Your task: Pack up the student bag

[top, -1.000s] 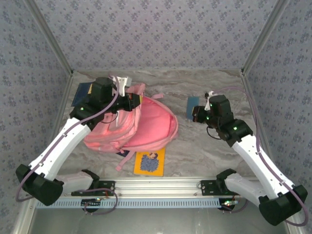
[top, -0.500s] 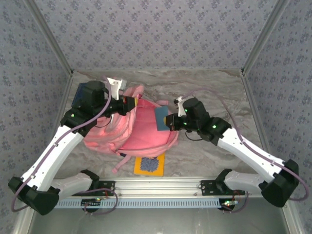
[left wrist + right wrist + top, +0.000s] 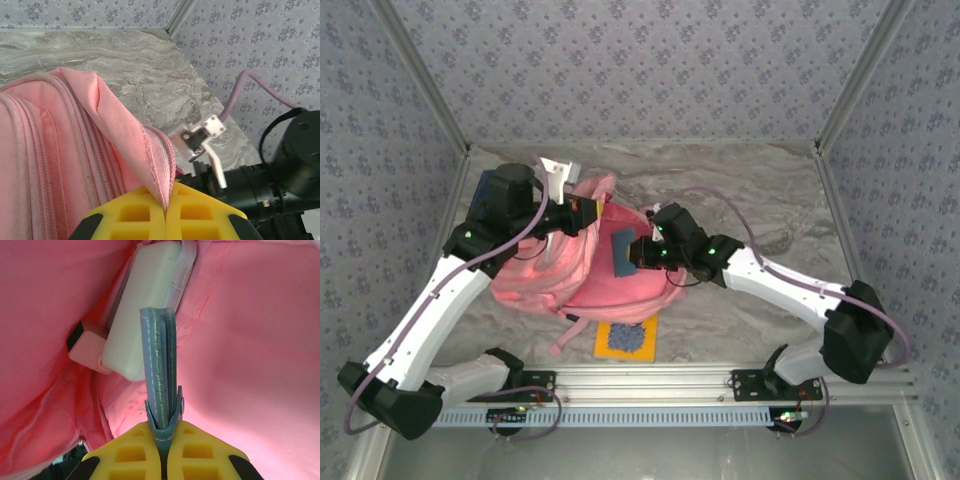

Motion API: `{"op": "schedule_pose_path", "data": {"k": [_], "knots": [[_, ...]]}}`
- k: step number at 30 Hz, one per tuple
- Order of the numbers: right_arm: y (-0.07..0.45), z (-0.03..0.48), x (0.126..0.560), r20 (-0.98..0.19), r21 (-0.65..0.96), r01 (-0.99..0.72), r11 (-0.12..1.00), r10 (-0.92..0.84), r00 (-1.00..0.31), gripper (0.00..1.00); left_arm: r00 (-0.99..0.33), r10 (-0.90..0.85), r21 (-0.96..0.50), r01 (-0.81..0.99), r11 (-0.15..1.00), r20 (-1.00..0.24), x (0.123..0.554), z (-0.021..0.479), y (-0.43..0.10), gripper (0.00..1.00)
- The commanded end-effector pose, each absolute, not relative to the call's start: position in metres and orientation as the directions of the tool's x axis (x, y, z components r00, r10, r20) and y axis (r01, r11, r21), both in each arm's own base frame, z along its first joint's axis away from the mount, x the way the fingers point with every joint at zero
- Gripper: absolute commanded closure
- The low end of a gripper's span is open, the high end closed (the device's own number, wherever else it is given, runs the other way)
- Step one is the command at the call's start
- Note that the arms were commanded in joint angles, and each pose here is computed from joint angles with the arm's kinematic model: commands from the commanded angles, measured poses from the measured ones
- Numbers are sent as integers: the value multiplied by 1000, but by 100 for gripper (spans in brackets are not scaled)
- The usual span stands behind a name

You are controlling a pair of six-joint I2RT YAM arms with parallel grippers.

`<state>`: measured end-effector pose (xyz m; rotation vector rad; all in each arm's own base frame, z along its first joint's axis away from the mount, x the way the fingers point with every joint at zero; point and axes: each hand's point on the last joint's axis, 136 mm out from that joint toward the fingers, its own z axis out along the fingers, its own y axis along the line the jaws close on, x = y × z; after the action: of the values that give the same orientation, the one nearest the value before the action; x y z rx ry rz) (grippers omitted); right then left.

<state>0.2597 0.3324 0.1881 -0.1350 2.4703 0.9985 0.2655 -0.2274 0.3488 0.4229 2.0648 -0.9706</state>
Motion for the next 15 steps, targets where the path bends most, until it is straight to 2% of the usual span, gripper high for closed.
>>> {"op": "schedule_pose_path", "data": {"k": [1,3,10,15], "knots": [[340,195,286,-472,623,-184,760,177,-864,100,-434,-77,-403,738,541,-898,264,429,-241,100],[344,177,293,-444,600,-155,785,166,-880,100,-403,-74,-371,737,564,-912,275,443,-241,100],[367,171,333,-465,586,-112,803,220,-857,100,-270,-37,-242,784,572,-962,300,516,-259,100],[365,191,345,-509,597,-100,796,280,-814,100,-178,-48,-179,859,480,-983,295,563,-288,100]]}}
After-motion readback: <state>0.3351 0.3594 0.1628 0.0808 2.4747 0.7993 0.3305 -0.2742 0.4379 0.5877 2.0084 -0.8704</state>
